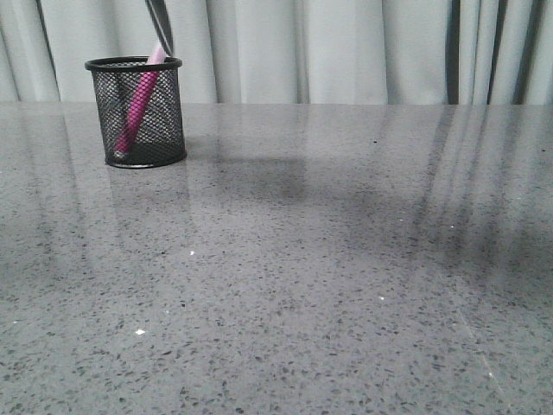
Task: Put pen and scissors into bin
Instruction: 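Lift the scissors with the right gripper and carry toward the cup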
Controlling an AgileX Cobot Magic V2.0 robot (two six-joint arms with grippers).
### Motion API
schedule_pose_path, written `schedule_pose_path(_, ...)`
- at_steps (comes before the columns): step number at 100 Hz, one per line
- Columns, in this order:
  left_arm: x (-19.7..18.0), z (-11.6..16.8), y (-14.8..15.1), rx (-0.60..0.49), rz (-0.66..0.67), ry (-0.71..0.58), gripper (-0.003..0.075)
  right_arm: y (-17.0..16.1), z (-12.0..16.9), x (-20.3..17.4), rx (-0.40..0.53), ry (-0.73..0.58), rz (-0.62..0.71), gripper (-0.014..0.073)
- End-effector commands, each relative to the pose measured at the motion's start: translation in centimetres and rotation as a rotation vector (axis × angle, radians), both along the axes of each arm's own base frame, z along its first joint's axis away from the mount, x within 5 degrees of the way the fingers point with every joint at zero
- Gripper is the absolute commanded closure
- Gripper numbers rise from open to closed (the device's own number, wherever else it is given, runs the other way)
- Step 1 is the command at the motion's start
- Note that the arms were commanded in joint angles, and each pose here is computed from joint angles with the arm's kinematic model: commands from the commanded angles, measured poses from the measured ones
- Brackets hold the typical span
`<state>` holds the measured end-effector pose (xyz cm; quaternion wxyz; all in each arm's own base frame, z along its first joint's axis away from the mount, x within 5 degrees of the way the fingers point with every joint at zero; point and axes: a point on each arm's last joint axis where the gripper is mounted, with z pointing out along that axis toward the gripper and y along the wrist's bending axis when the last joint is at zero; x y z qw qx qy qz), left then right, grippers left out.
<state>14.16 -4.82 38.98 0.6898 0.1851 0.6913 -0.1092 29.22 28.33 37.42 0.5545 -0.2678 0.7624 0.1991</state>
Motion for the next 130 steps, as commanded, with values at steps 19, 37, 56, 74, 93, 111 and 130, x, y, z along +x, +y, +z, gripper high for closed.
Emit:
schedule_pose_path(19,-0.2,1.1,0.2,-0.033,0.026,-0.045,0.0742,-1.2,3.0,2.8,0.216,-0.297,0.079,0.0661)
schedule_pose_path(37,-0.2,1.1,0.2,-0.033,0.026,-0.045,0.0742,-1.0,1.8,4.7,0.316,-0.396,0.137,0.0661)
schedule_pose_path(56,-0.2,1.1,0.2,-0.033,0.026,-0.045,0.0742,-0.9,0.4,6.1,0.360,-0.433,0.164,0.0661)
schedule_pose_path(74,-0.2,1.1,0.2,-0.033,0.026,-0.045,0.0742,-1.8,-0.5,7.5,0.383,-0.460,0.155,0.0661)
schedule_pose_path(93,-0.2,1.1,0.2,-0.033,0.026,-0.045,0.0742,-1.7,-1.7,8.3,0.394,-0.459,0.160,0.0661)
schedule_pose_path(111,-0.2,1.1,0.2,-0.033,0.024,-0.044,0.0742,-1.8,-2.7,9.1,0.443,-0.437,0.129,0.0661)
schedule_pose_path(130,-0.2,1.1,0.2,-0.033,0.024,-0.044,0.0742,-1.9,-3.0,9.5,0.508,-0.483,0.098,0.0661)
